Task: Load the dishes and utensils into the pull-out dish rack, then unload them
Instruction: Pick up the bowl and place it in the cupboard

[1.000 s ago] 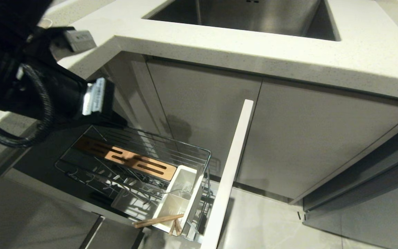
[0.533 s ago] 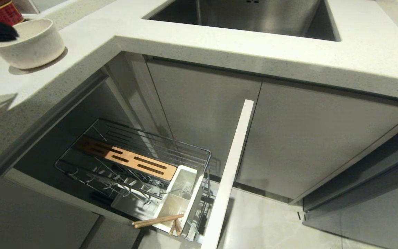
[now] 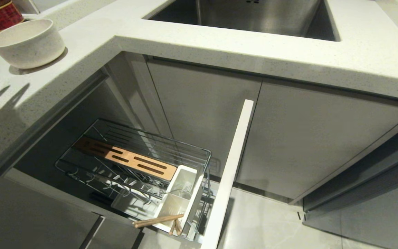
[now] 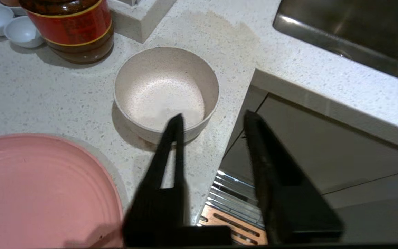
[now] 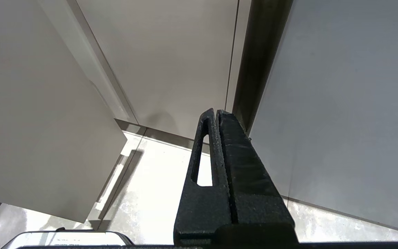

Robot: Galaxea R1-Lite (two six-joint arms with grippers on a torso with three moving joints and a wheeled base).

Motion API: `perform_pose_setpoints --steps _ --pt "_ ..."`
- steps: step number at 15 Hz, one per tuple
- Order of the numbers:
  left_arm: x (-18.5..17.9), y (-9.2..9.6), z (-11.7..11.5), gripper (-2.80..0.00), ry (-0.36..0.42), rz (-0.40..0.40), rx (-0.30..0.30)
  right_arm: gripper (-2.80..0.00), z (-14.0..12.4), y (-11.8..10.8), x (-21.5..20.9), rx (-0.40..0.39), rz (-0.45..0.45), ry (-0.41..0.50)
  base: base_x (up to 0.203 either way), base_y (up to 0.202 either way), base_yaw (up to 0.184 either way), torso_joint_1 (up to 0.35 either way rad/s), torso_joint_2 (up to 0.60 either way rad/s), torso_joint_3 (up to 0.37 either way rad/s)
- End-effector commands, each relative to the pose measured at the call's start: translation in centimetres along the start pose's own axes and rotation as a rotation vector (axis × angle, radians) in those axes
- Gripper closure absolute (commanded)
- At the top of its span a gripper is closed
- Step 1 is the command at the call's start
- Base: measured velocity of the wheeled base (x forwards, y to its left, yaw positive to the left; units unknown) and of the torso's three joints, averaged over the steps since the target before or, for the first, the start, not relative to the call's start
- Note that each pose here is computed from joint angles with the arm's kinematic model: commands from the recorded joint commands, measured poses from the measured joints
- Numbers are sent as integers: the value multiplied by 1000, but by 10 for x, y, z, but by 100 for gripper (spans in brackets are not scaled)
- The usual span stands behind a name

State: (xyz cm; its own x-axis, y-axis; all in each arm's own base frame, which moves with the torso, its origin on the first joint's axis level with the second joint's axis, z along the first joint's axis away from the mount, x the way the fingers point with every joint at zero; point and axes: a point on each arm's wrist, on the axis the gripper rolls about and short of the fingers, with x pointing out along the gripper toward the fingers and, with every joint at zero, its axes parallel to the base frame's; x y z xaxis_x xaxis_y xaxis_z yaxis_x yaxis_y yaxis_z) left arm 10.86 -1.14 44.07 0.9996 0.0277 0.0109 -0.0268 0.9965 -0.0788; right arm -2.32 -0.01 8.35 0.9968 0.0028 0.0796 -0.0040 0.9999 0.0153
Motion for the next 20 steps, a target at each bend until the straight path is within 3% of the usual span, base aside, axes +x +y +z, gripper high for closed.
perform_pose_setpoints --steps 1,4,7,12,20 --pt "32 -5 -7 -280 66 6 14 0 -7 0 2 0 0 27 0 0 0 0 0 0" --pt "65 -9 -19 -280 141 1 91 0 -7 0 2 0 0 26 0 0 0 0 0 0" --pt "81 -12 -21 -280 160 -3 152 0 -7 0 2 1 0 26 0 0 0 0 0 0" --pt "98 -11 -17 -280 149 16 188 0 -7 0 2 0 0 26 0 0 0 0 0 0" --pt "136 -10 -34 -280 208 20 251 0 -7 0 2 1 0 26 0 0 0 0 0 0"
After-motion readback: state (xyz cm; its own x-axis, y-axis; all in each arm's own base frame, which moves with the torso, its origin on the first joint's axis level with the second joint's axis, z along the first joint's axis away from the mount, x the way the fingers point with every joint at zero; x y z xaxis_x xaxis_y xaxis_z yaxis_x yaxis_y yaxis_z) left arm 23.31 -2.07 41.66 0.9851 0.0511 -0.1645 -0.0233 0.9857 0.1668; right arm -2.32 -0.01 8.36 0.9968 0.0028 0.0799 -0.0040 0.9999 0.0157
